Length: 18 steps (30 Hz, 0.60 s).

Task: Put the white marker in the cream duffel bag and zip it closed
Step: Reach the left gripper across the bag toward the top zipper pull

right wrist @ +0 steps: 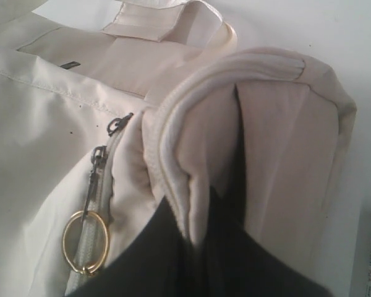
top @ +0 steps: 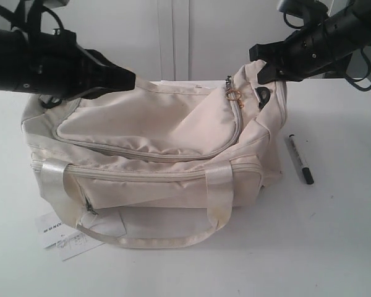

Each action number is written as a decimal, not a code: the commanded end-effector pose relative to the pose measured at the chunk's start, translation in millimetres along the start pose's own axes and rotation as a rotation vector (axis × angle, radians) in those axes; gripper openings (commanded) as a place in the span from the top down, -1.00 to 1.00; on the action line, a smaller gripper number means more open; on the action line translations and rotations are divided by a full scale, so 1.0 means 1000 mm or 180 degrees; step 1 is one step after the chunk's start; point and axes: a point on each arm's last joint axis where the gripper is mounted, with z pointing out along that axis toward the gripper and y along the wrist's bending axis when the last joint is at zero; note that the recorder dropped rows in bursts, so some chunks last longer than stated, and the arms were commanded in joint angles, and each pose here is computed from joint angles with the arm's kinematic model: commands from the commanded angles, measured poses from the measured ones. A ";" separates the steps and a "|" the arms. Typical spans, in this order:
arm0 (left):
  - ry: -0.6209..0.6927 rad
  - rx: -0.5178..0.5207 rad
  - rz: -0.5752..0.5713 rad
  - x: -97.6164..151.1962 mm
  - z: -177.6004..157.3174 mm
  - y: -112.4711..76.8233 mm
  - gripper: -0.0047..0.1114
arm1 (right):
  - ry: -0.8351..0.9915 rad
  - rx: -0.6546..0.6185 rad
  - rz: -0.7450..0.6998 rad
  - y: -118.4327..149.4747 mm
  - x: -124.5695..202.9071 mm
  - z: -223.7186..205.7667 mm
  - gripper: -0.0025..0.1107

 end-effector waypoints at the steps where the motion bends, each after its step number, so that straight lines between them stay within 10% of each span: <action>1: -0.0040 0.0032 0.0051 -0.011 0.019 0.003 0.84 | -0.0062 -0.0003 -0.0025 0.002 -0.002 -0.006 0.96; 12: 0.0122 0.0072 0.0089 -0.016 0.066 0.023 0.07 | -0.0061 0.0001 -0.0030 0.002 -0.002 -0.006 0.96; 18: -0.0136 0.0315 -0.0911 -0.020 0.092 0.030 -0.16 | -0.0056 -0.0001 -0.0030 0.002 -0.002 -0.006 0.96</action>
